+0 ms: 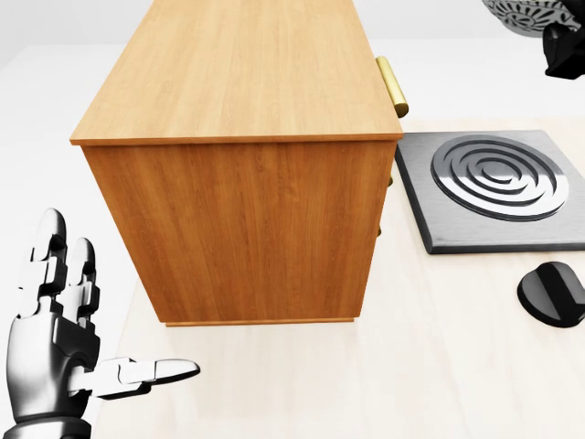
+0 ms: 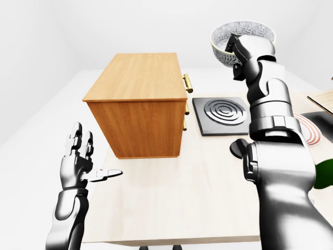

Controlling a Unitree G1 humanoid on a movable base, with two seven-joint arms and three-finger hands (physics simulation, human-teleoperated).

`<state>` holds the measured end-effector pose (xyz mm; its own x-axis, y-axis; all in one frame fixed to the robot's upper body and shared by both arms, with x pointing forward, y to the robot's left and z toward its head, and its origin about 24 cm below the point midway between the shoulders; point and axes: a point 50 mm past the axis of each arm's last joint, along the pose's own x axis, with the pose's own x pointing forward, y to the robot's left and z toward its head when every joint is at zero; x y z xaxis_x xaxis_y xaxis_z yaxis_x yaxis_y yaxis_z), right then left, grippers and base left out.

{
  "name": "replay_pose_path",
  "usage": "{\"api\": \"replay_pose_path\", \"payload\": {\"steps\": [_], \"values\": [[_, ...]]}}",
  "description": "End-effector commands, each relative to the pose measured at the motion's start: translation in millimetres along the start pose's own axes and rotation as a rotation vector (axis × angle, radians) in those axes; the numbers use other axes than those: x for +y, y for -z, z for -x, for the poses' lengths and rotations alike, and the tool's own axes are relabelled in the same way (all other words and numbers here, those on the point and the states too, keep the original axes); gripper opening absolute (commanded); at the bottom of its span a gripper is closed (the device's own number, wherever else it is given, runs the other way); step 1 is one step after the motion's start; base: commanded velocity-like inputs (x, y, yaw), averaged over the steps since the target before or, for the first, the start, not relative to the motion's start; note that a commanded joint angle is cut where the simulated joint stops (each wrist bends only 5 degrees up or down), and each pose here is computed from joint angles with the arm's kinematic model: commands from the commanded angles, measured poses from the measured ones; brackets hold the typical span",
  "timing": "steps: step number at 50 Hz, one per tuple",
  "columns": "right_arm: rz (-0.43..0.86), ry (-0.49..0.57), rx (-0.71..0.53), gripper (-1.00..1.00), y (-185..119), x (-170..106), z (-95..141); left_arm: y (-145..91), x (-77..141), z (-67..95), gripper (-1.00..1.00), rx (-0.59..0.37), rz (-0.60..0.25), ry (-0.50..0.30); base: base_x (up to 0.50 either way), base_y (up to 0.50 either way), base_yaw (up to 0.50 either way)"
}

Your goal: Put the bowl on the top of the cabinet.

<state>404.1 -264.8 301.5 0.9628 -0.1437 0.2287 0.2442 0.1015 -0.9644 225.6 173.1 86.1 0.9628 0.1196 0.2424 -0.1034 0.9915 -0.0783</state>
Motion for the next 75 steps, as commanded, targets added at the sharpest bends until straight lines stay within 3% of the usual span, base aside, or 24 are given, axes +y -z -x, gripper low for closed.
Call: {"api": "replay_pose_path", "payload": {"steps": [1, 16, 23, 34, 51, 75], "values": [[0.111, 0.054, -0.012, -1.00, -32.5, -37.1, -13.0, 0.3, 0.2, -0.9, 1.00, 0.000, 0.000, -0.001, 0.00, 0.00, 0.00], [0.091, 0.146, -0.092, -1.00, -68.9, -55.5, -14.6, -2.2, 1.4, -2.7, 1.00, -0.012, 0.003, -0.012, 0.00, 0.00, 0.00], [0.049, 0.182, -0.193, -1.00, -110.5, -61.2, -12.7, -2.8, 2.0, -3.1, 1.00, -0.015, 0.007, -0.012, 0.00, 0.00, 0.00], [0.004, 0.168, -0.293, -1.00, -151.3, -58.4, -7.4, -0.6, 1.6, -1.8, 1.00, -0.004, 0.011, -0.002, 0.00, 0.00, 0.00], [-0.022, 0.132, -0.367, -1.00, -180.2, -45.5, -1.6, -0.4, 0.5, -0.3, 1.00, -0.002, 0.012, 0.012, 0.00, 0.00, 0.00], [-0.006, 0.055, -0.431, -1.00, -204.5, -3.4, 6.7, -1.4, 1.3, -1.3, 1.00, -0.007, 0.013, 0.006, 0.00, 0.00, 0.00]]}}
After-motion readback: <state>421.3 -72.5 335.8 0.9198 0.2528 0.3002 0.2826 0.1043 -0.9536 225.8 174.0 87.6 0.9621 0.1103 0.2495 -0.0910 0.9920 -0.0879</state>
